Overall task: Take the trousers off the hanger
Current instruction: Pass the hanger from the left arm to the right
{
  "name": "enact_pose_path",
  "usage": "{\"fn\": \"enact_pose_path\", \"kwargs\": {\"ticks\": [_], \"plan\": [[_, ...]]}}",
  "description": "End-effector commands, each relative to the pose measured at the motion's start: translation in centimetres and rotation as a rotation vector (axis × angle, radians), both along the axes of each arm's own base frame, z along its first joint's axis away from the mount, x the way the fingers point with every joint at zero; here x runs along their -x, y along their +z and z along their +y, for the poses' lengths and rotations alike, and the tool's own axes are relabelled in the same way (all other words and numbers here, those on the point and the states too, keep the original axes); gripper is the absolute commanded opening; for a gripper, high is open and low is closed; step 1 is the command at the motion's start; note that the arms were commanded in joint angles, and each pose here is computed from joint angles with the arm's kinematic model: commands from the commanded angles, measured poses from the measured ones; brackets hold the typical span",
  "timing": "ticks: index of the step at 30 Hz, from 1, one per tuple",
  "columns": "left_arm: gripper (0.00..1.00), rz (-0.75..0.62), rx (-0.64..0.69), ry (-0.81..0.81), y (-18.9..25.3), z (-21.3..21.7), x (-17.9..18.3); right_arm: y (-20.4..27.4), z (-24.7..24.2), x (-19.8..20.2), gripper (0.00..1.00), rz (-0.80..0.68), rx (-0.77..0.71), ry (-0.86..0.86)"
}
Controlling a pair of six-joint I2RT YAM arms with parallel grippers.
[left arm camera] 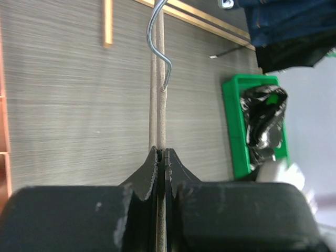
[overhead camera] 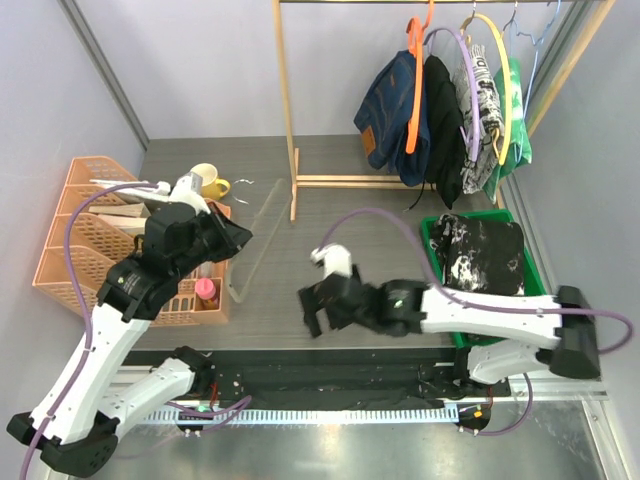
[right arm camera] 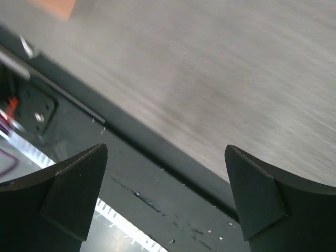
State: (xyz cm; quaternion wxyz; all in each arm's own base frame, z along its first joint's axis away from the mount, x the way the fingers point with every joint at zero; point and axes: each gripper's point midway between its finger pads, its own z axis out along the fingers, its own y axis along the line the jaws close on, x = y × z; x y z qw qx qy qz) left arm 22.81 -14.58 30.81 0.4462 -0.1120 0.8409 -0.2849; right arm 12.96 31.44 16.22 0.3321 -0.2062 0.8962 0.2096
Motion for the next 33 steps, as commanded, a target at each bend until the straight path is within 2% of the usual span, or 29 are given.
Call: {"fn": "enact_pose_path", "kwargs": {"ticks": [1,2,5,8,12,15,18,20,23,31,33], "plan": [[0.0,-0.039,-0.05,0.133,1.0,2.8,-0.4,2.3,5.9,3.1,1.0,-0.18,-0.017,0.107],[0.0,-0.038,-0.057,0.15,0.8,3.1,-0.5,2.4,6.2,2.6,1.0,-0.278,0.038,0.095],[0.0,-0.033,-0.078,0.231,0.5,4.5,-0.7,5.8,8.1,3.5,1.0,-0.449,0.034,0.091],[0.0,-0.035,-0.058,0.289,0.6,5.2,-0.8,10.2,9.2,3.1,1.0,-0.576,-0.026,0.053],[0.0,-0.047,-0.036,0.333,1.1,5.8,-0.8,15.5,11.7,3.4,0.95,-0.662,-0.225,0.097],[0.0,-0.051,-0.015,0.351,1.6,5.9,-0.8,17.8,13.7,4.1,0.91,-0.698,-0.296,0.146],[0.0,-0.05,0.009,0.355,1.7,5.9,-0.6,19.4,15.0,3.3,0.84,-0.738,-0.287,0.153],[0.0,-0.051,0.026,0.345,1.7,5.7,-0.5,18.9,16.2,2.7,0.75,-0.752,-0.247,0.163],[0.0,-0.058,0.053,0.335,2.1,5.5,-0.1,19.3,17.5,1.6,0.67,-0.744,-0.244,0.166],[0.0,-0.075,0.094,0.304,3.4,5.2,0.7,18.2,19.1,0.2,0.57,-0.715,-0.228,0.168],[0.0,-0.072,0.107,0.293,3.5,5.0,0.8,17.9,19.3,-0.3,0.49,-0.706,-0.232,0.156]]}}
